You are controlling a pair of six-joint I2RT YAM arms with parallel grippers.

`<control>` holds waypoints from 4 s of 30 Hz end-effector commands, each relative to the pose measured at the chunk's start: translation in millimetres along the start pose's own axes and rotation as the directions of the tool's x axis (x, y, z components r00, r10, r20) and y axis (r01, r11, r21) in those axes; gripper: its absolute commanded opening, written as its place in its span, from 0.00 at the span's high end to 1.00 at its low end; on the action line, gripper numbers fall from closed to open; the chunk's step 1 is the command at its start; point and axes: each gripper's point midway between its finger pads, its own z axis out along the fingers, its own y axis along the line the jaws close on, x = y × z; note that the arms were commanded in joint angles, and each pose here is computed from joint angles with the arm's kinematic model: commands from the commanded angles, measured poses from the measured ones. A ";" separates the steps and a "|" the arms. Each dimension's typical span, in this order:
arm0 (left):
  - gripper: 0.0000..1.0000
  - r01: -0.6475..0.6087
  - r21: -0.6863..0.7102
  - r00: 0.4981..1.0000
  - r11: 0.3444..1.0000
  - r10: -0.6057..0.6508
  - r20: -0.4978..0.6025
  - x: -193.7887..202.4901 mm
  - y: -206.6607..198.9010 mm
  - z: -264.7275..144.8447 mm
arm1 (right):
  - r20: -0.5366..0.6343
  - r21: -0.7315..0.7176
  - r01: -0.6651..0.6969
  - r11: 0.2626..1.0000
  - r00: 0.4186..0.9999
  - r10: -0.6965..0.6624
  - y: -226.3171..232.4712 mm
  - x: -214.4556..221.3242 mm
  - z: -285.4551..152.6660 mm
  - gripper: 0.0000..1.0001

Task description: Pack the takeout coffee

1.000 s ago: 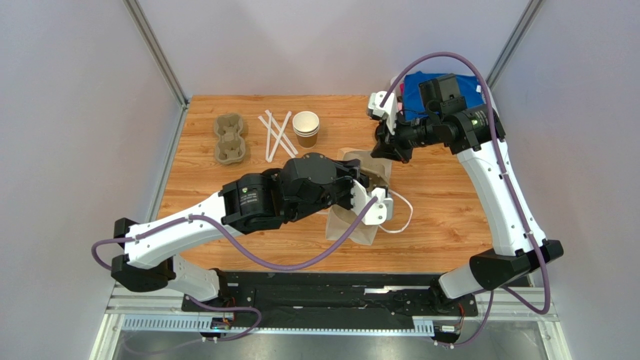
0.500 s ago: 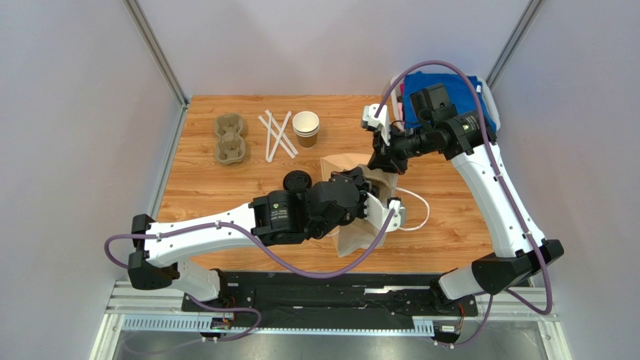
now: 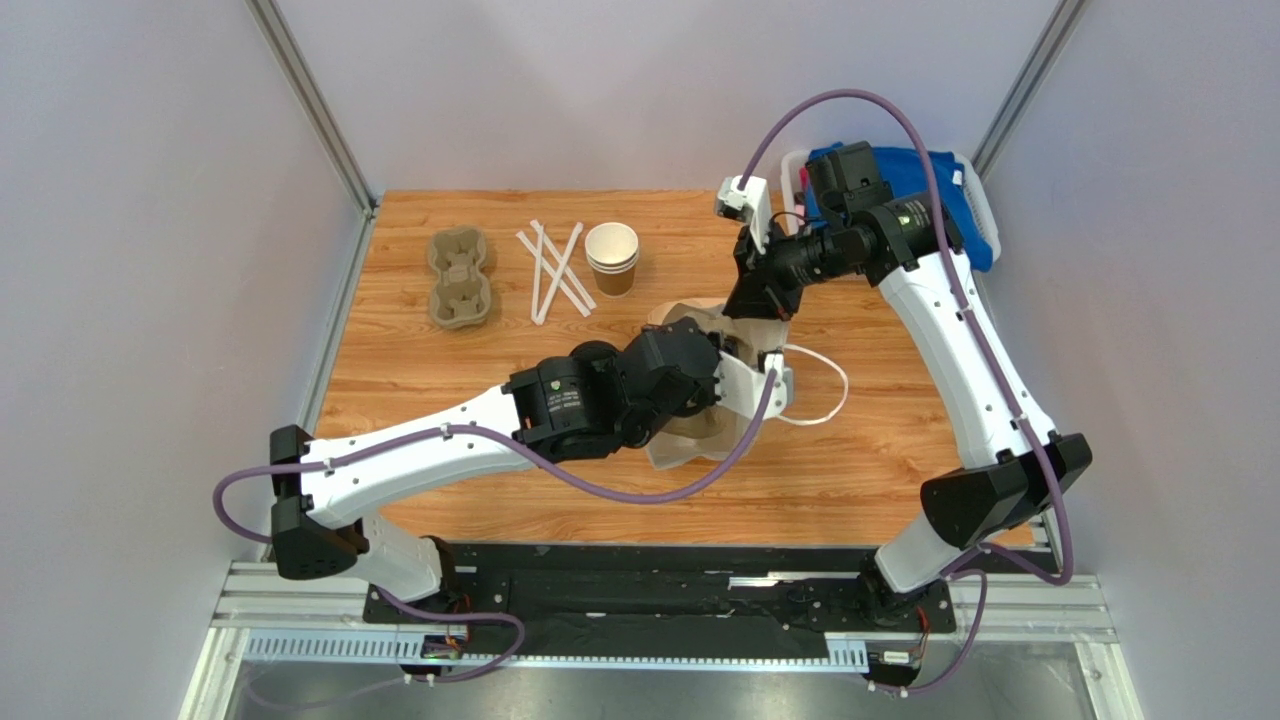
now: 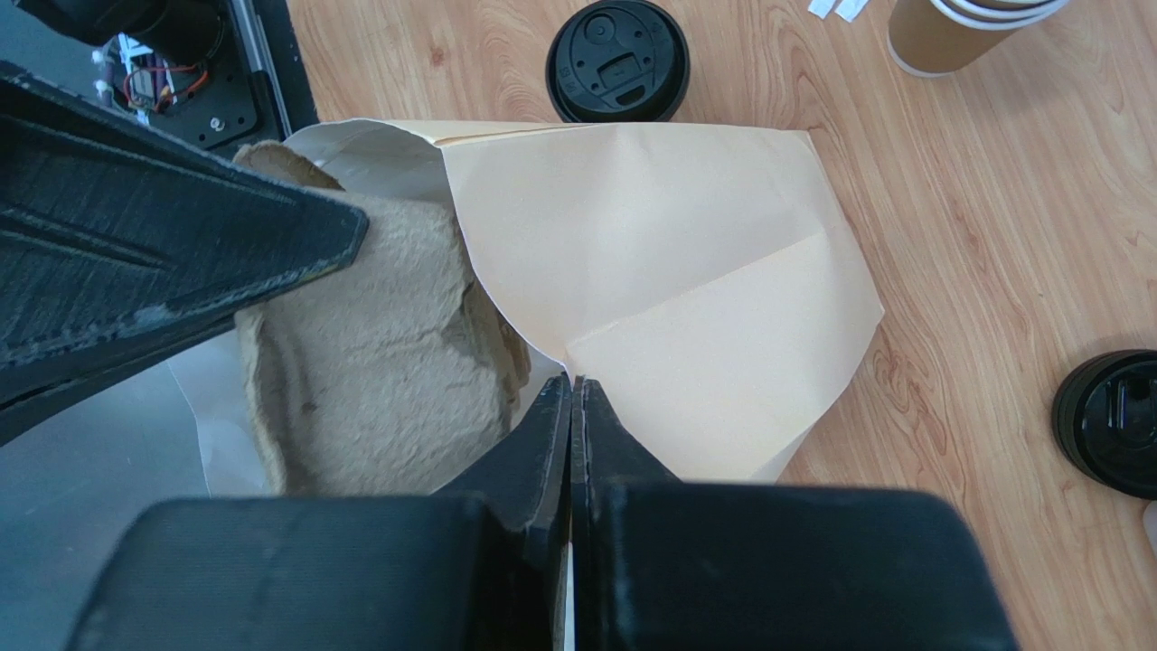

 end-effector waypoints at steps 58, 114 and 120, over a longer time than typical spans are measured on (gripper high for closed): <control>1.00 0.034 0.163 0.998 0.986 -0.024 -0.063 14.1 -7.5 14.5 | 0.045 -0.097 0.030 0.995 0.999 -0.025 13.8 -2.0 6.4 1.00; 1.00 0.263 0.287 0.947 0.921 -0.190 -0.258 68.5 -118.8 42.4 | 0.076 -0.230 0.077 0.970 0.995 -0.061 33.5 -10.1 21.9 1.00; 1.00 0.290 0.321 0.938 0.902 -0.200 -0.285 72.9 -132.7 46.2 | 0.071 -0.222 0.089 0.971 0.995 -0.075 33.3 -7.6 21.2 1.00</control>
